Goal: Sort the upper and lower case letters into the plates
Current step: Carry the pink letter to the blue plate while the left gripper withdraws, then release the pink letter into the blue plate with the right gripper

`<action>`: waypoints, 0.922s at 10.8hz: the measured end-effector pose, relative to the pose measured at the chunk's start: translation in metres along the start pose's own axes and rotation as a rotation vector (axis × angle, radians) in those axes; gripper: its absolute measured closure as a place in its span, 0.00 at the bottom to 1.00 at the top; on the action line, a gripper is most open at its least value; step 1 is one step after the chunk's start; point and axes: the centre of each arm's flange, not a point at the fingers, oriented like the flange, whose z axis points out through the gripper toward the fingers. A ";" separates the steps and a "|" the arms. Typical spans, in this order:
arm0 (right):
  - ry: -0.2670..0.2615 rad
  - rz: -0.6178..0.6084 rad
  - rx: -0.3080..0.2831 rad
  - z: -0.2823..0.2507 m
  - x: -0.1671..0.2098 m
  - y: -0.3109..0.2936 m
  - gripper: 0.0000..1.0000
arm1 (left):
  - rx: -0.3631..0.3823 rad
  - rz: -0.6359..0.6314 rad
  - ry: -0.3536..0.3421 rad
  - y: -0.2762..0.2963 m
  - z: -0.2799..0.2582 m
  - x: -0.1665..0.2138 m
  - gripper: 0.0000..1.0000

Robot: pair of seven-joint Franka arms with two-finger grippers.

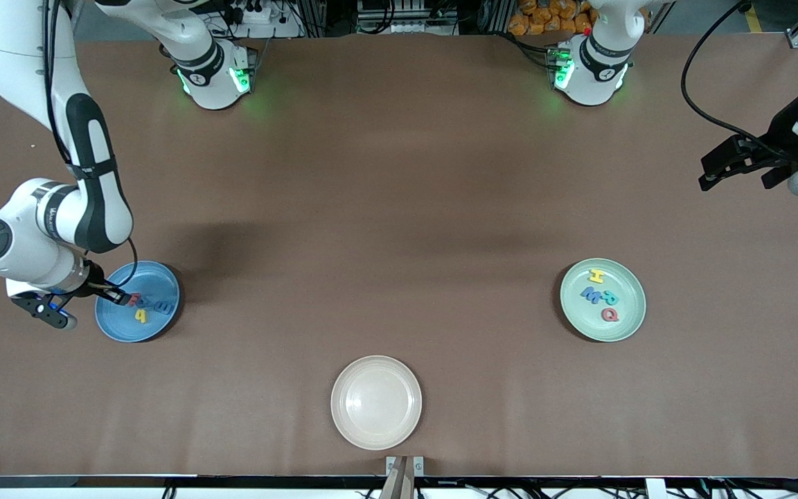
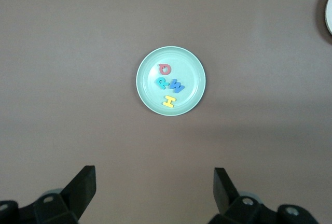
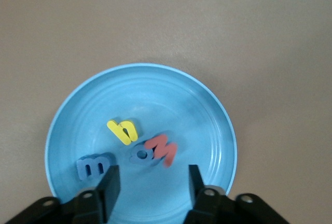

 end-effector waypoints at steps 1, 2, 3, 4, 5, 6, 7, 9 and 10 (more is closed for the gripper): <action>0.015 -0.005 0.007 -0.008 0.005 -0.004 0.22 | 0.000 -0.002 -0.001 -0.001 0.000 0.000 0.00; 0.021 -0.011 0.013 -0.017 0.010 -0.010 0.08 | 0.001 -0.007 -0.003 -0.004 0.000 0.000 0.00; 0.016 -0.023 0.022 -0.028 0.011 -0.017 0.00 | 0.001 -0.010 -0.005 -0.006 0.000 0.000 0.00; 0.009 -0.043 0.039 -0.041 0.008 -0.030 0.00 | 0.001 -0.013 -0.005 -0.007 0.000 0.000 0.00; 0.008 -0.082 0.065 -0.059 0.002 -0.049 0.00 | 0.001 -0.013 -0.005 -0.007 0.000 0.000 0.00; 0.011 -0.135 0.081 -0.079 -0.006 -0.065 0.00 | 0.001 -0.015 -0.004 -0.008 0.000 0.000 0.00; 0.004 -0.177 0.097 -0.100 -0.014 -0.074 0.00 | 0.001 -0.016 -0.004 -0.009 -0.001 0.000 0.00; -0.020 -0.218 0.127 -0.139 -0.025 -0.073 0.00 | 0.002 -0.017 -0.009 -0.010 -0.003 -0.001 0.00; -0.021 -0.247 0.133 -0.163 -0.030 -0.067 0.00 | 0.002 -0.018 -0.008 -0.010 -0.004 -0.001 0.00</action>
